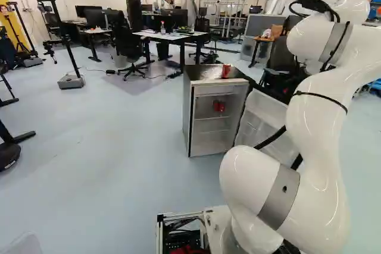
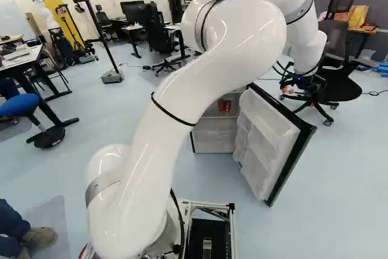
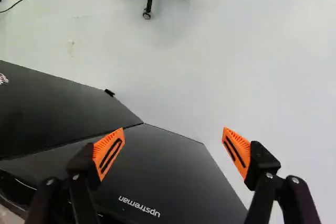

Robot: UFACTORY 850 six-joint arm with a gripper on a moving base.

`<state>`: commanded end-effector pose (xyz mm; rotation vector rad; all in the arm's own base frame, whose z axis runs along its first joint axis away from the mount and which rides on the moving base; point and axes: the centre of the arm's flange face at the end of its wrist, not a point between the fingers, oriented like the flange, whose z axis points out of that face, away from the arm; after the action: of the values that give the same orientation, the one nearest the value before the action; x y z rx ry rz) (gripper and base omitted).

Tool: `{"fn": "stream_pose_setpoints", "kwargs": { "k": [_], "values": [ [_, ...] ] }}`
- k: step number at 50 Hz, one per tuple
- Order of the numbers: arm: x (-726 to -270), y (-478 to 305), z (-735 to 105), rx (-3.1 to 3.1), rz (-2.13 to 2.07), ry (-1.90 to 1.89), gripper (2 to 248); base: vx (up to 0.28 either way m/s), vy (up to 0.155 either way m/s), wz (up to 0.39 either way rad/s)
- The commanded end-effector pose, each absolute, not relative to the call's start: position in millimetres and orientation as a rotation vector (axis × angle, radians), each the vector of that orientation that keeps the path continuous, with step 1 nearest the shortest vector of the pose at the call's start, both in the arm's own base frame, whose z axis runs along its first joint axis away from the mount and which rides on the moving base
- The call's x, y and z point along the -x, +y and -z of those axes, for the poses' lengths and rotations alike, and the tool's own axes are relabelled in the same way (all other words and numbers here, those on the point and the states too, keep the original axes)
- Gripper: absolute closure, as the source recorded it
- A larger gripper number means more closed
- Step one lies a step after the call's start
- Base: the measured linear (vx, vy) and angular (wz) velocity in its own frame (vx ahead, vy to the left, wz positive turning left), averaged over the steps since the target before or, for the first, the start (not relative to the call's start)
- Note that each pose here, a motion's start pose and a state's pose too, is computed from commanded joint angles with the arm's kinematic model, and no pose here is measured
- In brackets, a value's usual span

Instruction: Grab a drink from the fridge

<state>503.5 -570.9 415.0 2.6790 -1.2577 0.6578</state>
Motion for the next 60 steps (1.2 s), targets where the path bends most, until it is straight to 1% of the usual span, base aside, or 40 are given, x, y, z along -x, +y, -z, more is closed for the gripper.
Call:
{"fn": "stream_pose_setpoints", "kwargs": {
  "k": [23, 60],
  "values": [
    [-499, -566, -409, -2.783, -0.497, -1.334, 3, 0.0, 0.0, 0.0],
    [-504, -573, -369, -2.804, -0.442, -1.348, 3, 0.0, 0.0, 0.0]
  ]
}}
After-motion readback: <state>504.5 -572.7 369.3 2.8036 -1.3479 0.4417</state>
